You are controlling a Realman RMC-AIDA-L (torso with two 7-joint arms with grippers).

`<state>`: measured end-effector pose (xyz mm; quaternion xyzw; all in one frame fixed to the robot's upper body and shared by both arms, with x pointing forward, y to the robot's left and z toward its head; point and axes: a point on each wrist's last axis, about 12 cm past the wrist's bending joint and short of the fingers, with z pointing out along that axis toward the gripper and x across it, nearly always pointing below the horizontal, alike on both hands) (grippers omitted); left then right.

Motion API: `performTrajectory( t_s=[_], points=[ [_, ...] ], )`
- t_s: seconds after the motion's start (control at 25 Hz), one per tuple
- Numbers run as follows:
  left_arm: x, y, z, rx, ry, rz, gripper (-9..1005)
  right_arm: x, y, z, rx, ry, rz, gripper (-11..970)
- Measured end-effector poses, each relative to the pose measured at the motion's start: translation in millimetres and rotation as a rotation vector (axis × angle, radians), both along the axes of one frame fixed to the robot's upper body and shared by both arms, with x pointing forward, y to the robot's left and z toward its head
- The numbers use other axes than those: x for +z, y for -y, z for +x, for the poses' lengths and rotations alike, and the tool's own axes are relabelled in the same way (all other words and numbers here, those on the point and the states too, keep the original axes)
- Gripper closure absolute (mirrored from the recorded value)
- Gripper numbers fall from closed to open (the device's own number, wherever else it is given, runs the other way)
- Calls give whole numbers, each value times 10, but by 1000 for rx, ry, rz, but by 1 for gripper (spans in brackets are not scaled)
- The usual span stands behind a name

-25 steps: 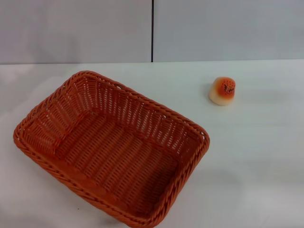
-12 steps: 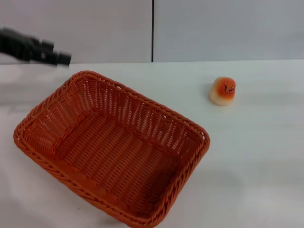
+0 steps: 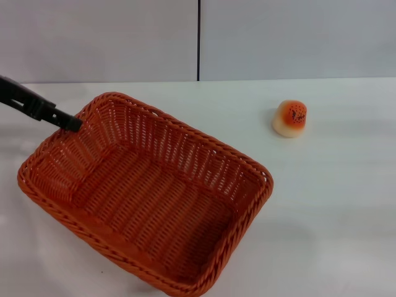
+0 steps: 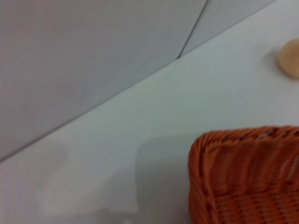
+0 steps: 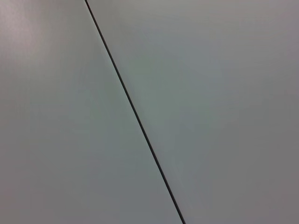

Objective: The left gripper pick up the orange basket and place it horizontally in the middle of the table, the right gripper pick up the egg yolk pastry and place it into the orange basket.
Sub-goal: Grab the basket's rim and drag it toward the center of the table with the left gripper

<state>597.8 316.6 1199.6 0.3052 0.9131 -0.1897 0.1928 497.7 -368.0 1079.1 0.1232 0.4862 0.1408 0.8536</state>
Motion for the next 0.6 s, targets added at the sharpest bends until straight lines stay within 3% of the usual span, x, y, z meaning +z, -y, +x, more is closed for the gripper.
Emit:
performTrajectory(
  t_s=[0.6],
  points=[
    [-330, 105, -68, 32, -115, 97, 196, -52, -38, -17, 11, -22, 20, 440]
  ],
)
